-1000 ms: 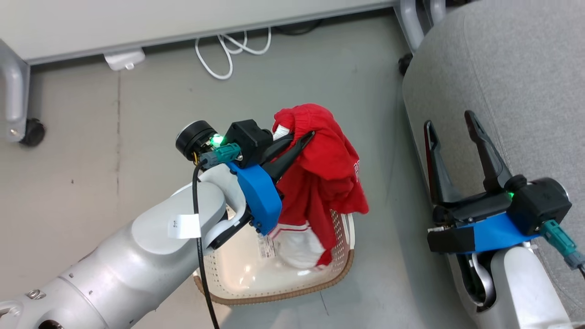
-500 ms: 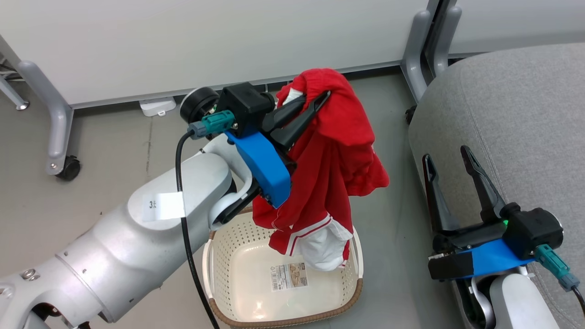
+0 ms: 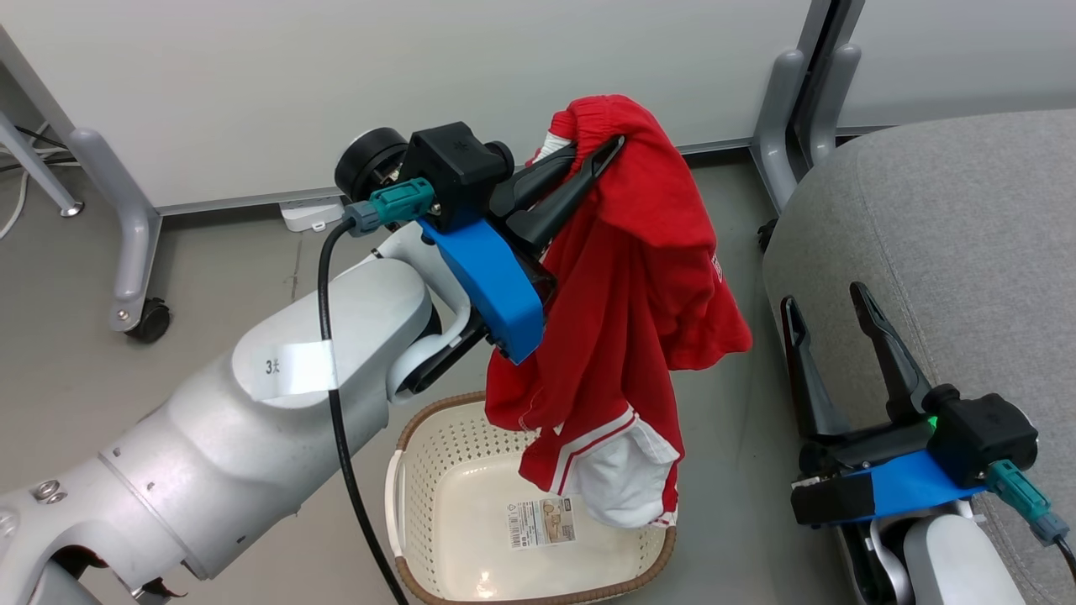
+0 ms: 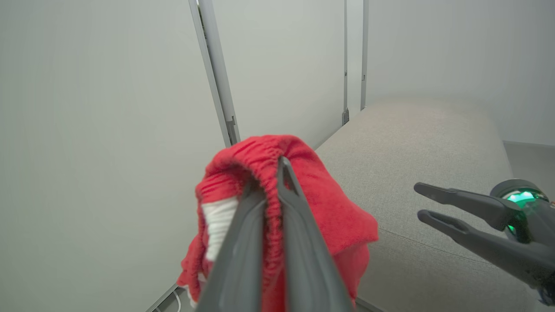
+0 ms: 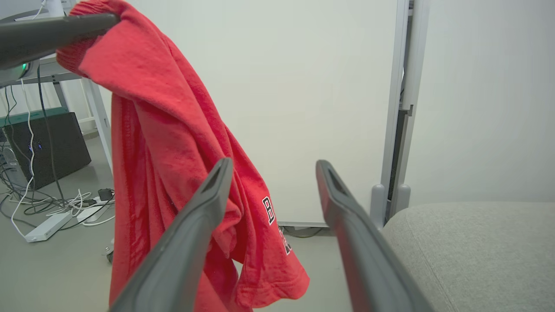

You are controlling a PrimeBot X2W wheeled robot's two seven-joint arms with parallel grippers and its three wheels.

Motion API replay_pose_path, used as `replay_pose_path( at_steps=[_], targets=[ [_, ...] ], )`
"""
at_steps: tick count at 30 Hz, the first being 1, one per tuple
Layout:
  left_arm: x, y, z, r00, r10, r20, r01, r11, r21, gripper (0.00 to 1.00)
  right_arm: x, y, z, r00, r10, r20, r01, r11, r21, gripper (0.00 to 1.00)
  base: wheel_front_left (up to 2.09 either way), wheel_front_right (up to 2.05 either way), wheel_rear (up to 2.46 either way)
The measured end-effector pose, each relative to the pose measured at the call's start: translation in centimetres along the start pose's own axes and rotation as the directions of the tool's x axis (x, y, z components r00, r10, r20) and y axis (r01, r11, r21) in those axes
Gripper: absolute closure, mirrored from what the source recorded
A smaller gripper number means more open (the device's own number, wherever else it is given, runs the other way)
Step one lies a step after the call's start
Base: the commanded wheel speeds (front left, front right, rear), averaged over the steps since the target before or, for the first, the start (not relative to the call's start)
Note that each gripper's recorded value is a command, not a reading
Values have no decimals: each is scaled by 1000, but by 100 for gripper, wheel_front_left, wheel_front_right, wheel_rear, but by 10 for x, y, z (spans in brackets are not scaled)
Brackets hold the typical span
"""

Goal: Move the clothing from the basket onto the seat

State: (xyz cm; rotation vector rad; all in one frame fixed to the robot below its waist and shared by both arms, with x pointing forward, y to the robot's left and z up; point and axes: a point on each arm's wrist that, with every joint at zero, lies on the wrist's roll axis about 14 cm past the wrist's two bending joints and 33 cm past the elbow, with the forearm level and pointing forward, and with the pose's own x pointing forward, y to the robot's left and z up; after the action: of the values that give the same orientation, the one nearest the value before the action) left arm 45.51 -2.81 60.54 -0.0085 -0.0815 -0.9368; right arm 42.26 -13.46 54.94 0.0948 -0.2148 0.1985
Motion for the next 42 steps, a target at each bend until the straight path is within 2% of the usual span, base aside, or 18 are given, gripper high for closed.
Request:
replay_pose_path(
  at_steps=[10, 22, 30, 36, 42],
  targets=[
    [0, 4, -4, 1000, 8, -6, -8, 1000, 0, 100, 4, 11, -1, 999, 35, 0, -35, 999, -8, 0, 0, 0, 0],
    [4, 4, -11, 1000, 3, -10, -4, 1000, -11, 100, 42, 71, 6, 970, 242, 31, -239, 967, -85, 0, 0, 0, 0],
    [5, 3, -11, 1000, 2, -5, -2, 1000, -12, 100, 56, 88, -20, 947, 316, -60, -321, 931, -173, 0, 0, 0, 0],
    [7, -2, -8, 1000, -8, 4, 8, 1000, -12, 100, 64, 90, -43, 933, 331, -142, -356, 906, -230, 0, 0, 0, 0],
    [9, -9, -2, 999, -26, 20, 26, 1000, -6, 100, 69, 88, -60, 927, 321, -192, -359, 908, -215, 0, 0, 0, 0]
  ],
)
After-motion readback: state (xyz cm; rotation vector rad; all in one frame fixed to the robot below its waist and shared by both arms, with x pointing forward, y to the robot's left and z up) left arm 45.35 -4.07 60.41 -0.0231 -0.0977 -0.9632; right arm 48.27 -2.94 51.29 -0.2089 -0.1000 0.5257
